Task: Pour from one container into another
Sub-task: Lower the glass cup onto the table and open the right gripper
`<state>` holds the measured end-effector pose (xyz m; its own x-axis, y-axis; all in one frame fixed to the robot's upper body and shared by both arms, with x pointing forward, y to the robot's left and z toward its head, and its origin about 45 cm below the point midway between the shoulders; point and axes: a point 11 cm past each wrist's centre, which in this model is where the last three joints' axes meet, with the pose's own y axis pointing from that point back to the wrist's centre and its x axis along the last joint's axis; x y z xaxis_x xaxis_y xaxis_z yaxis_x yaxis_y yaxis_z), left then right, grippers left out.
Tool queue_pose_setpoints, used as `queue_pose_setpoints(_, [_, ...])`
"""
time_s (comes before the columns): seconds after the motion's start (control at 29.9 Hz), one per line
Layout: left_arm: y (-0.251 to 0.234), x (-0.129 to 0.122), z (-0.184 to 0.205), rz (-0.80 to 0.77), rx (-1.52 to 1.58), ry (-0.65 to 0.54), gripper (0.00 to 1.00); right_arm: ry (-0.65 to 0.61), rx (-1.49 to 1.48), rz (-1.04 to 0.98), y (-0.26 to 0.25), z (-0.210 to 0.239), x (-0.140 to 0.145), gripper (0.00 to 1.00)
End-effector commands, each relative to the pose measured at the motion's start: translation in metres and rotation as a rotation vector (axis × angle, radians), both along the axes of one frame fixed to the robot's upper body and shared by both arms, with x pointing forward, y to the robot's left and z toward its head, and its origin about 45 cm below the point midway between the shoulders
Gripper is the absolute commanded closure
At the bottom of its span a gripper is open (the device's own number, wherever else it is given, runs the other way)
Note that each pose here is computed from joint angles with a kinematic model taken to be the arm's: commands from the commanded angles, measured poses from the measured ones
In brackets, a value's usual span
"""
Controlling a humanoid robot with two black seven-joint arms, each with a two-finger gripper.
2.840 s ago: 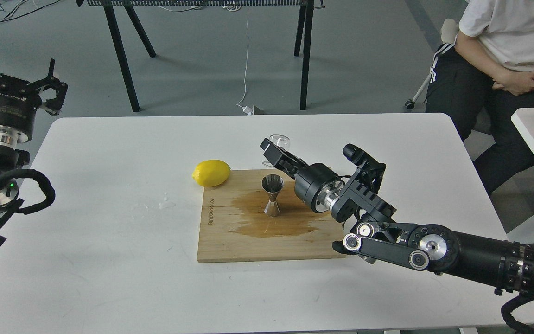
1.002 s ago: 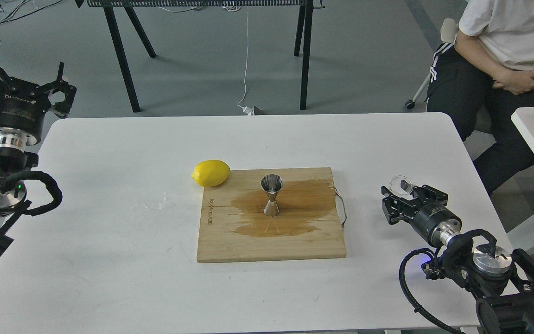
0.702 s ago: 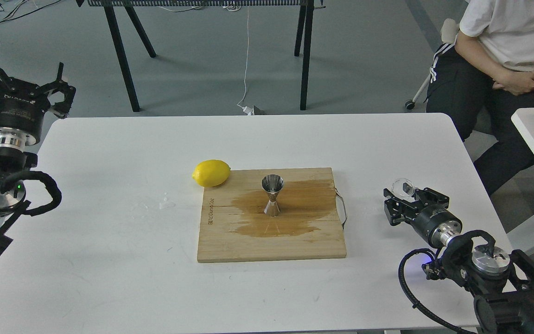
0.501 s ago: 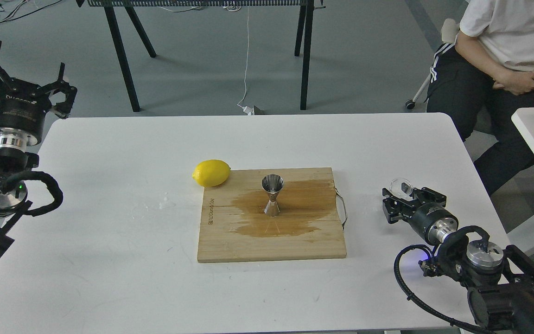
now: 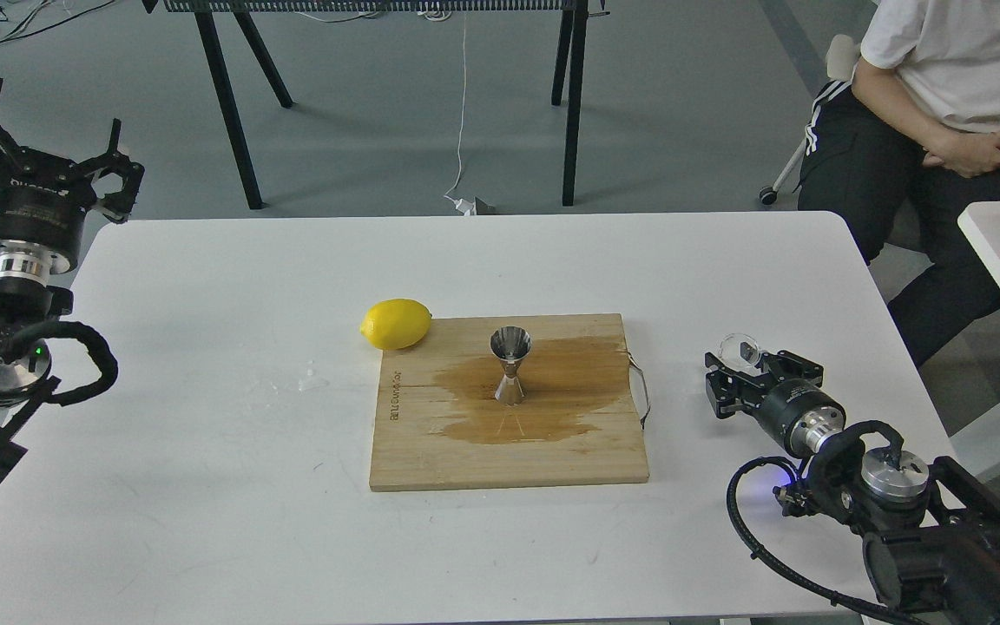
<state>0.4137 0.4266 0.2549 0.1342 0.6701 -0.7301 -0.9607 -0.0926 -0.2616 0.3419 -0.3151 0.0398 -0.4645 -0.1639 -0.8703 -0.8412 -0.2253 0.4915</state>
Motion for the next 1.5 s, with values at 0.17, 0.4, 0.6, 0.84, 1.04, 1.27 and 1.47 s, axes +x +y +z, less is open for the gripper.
queue_pose_setpoints(0.17, [0.0, -0.0003, -0.0004, 0.0, 0.0, 0.001, 0.0, -0.017, -0.002, 0.004, 0.0001, 0.0007, 0.0002, 0.47])
queue_pose_setpoints(0.4, [-0.0001, -0.0007, -0.0014, -0.001, 0.0, 0.003, 0.0, -0.036, -0.014, 0.035, 0.0067, -0.0006, -0.0018, 0.44])
queue_pose_setpoints(0.6, [0.0001, -0.0011, -0.0021, 0.0, 0.0, 0.005, 0.0, -0.036, -0.017, 0.031, 0.0059, -0.0012, -0.0021, 0.33])
queue_pose_setpoints(0.84, [0.0002, -0.0011, -0.0022, 0.001, 0.001, 0.006, 0.0, -0.028, -0.022, 0.029, 0.0043, -0.0035, -0.0036, 0.6])
queue_pose_setpoints(1.04, [0.0001, -0.0011, -0.0021, 0.0, 0.0, 0.005, 0.0, -0.027, -0.021, 0.028, 0.0044, -0.0029, -0.0028, 0.43])
queue_pose_setpoints(1.27, [0.0001, -0.0011, -0.0021, 0.0, 0.0, 0.005, 0.0, -0.022, -0.023, 0.02, 0.0025, -0.0042, -0.0035, 0.17])
queue_pose_setpoints(1.47, [0.0002, -0.0015, -0.0027, 0.0, 0.002, 0.006, 0.0, -0.013, -0.029, 0.015, 0.0, -0.0069, -0.0053, 0.18])
